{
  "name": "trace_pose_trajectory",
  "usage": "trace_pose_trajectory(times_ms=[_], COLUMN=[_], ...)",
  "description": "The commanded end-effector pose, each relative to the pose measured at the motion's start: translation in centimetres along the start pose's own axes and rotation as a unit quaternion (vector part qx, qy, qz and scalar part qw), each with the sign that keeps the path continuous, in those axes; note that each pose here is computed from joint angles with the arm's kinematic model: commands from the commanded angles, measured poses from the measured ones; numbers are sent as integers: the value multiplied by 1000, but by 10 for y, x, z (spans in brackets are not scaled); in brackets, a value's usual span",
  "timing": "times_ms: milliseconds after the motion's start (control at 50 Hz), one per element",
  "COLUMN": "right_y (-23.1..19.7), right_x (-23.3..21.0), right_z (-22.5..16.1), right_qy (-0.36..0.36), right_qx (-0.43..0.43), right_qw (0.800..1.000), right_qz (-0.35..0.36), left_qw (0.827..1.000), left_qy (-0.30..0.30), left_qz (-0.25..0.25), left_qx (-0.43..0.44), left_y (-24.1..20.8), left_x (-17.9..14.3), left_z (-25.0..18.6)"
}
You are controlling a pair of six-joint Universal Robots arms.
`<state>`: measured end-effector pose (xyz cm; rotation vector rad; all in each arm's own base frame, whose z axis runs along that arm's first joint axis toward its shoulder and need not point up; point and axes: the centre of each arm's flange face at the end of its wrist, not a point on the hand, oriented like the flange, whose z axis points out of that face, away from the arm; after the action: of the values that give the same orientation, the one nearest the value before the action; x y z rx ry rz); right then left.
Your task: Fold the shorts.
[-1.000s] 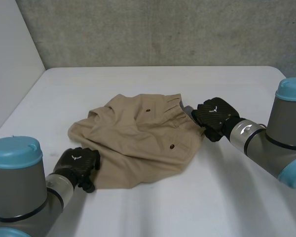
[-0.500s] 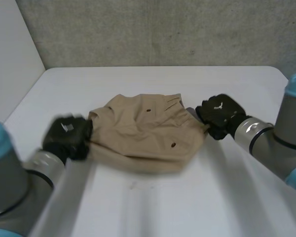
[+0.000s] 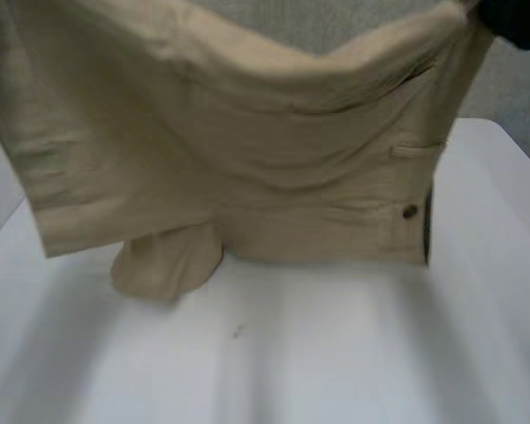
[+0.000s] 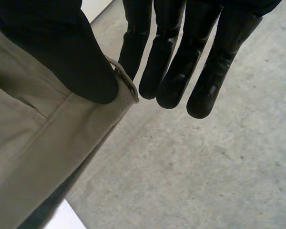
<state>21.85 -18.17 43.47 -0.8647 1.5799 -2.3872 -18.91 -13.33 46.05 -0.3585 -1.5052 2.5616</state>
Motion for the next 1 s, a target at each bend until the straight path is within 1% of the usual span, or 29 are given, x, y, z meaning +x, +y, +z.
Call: trace_pose_trajectory(times_ms=[20, 100, 120, 140, 160, 180, 200, 220, 240, 260, 280, 320, 360, 380, 440, 480, 520, 540, 560, 620, 640, 660, 760, 820, 920, 1000], right_y=[0, 27, 27, 48, 69, 81, 100, 109, 116, 130, 138, 155, 176, 176, 197, 208, 211, 216, 235, 241, 261, 267, 289, 284, 270, 254], right_x=[10, 7, 7, 3, -1, -3, -8, -9, -12, -15, -17, -20, -15, -15, -7, -5, -5, -8, -13, -15, -17, -18, -32, -40, -40, -41], right_z=[-1, 5, 5, 13, 19, 22, 27, 29, 30, 34, 38, 45, 70, 70, 98, 118, 125, 138, 156, 161, 174, 176, 179, 174, 161, 137], right_qy=[7, -8, -8, -18, -29, -36, -48, -52, -57, -66, -71, -77, -56, -56, -12, 16, 24, 37, 50, 54, 67, 69, 61, 50, 42, 29], right_qx=[-30, -79, -79, -109, -138, -154, -180, -193, -202, -221, -228, -240, -221, -221, -185, -147, -133, -106, -81, -75, -72, -78, -117, -128, -143, -163], right_qw=[1000, 997, 997, 994, 990, 987, 982, 980, 978, 973, 971, 968, 974, 974, 982, 988, 990, 992, 993, 993, 991, 989, 981, 981, 981, 979], right_qz=[-4, 7, 7, 13, 16, 15, 13, 9, 7, 0, -3, -3, -11, -11, -26, -45, -51, -60, -70, -74, -93, -100, -139, -135, -126, -116], left_qw=[1000, 997, 996, 993, 993, 991, 986, 986, 977, 977, 975, 974, 975, 979, 983, 989, 990, 992, 993, 993, 994, 995, 997, 997, 996, 995], left_qy=[1, 20, 23, 28, 28, 30, 34, 34, 42, 43, 44, 46, 44, 43, 40, 36, 36, 36, 35, 35, 35, 32, 32, 37, 39, 41], left_qz=[-18, -16, -14, -13, -13, -12, -10, -10, -5, -5, -5, -2, -1, -3, -3, 3, 6, 11, 15, 18, 18, 18, 17, 17, 16, 18], left_qx=[-2, -71, -90, -116, -116, -133, -161, -161, -210, -210, -218, -222, -218, -198, -179, -141, -135, -123, -114, -107, -103, -92, -70, -69, -75, -89], left_y=[-1, 42, 55, 73, 73, 85, 107, 107, 156, 156, 167, 202, 209, 225, 233, 246, 252, 264, 276, 303, 309, 319, 336, 338, 326, 312], left_x=[0, 11, 13, 17, 17, 19, 23, 23, 33, 33, 35, 43, 44, 49, 51, 56, 58, 61, 63, 69, 71, 72, 76, 77, 74, 71], left_z=[3, 6, 8, 9, 9, 11, 14, 14, 24, 24, 28, 46, 54, 76, 92, 124, 132, 146, 157, 170, 173, 178, 179, 174, 166, 153])
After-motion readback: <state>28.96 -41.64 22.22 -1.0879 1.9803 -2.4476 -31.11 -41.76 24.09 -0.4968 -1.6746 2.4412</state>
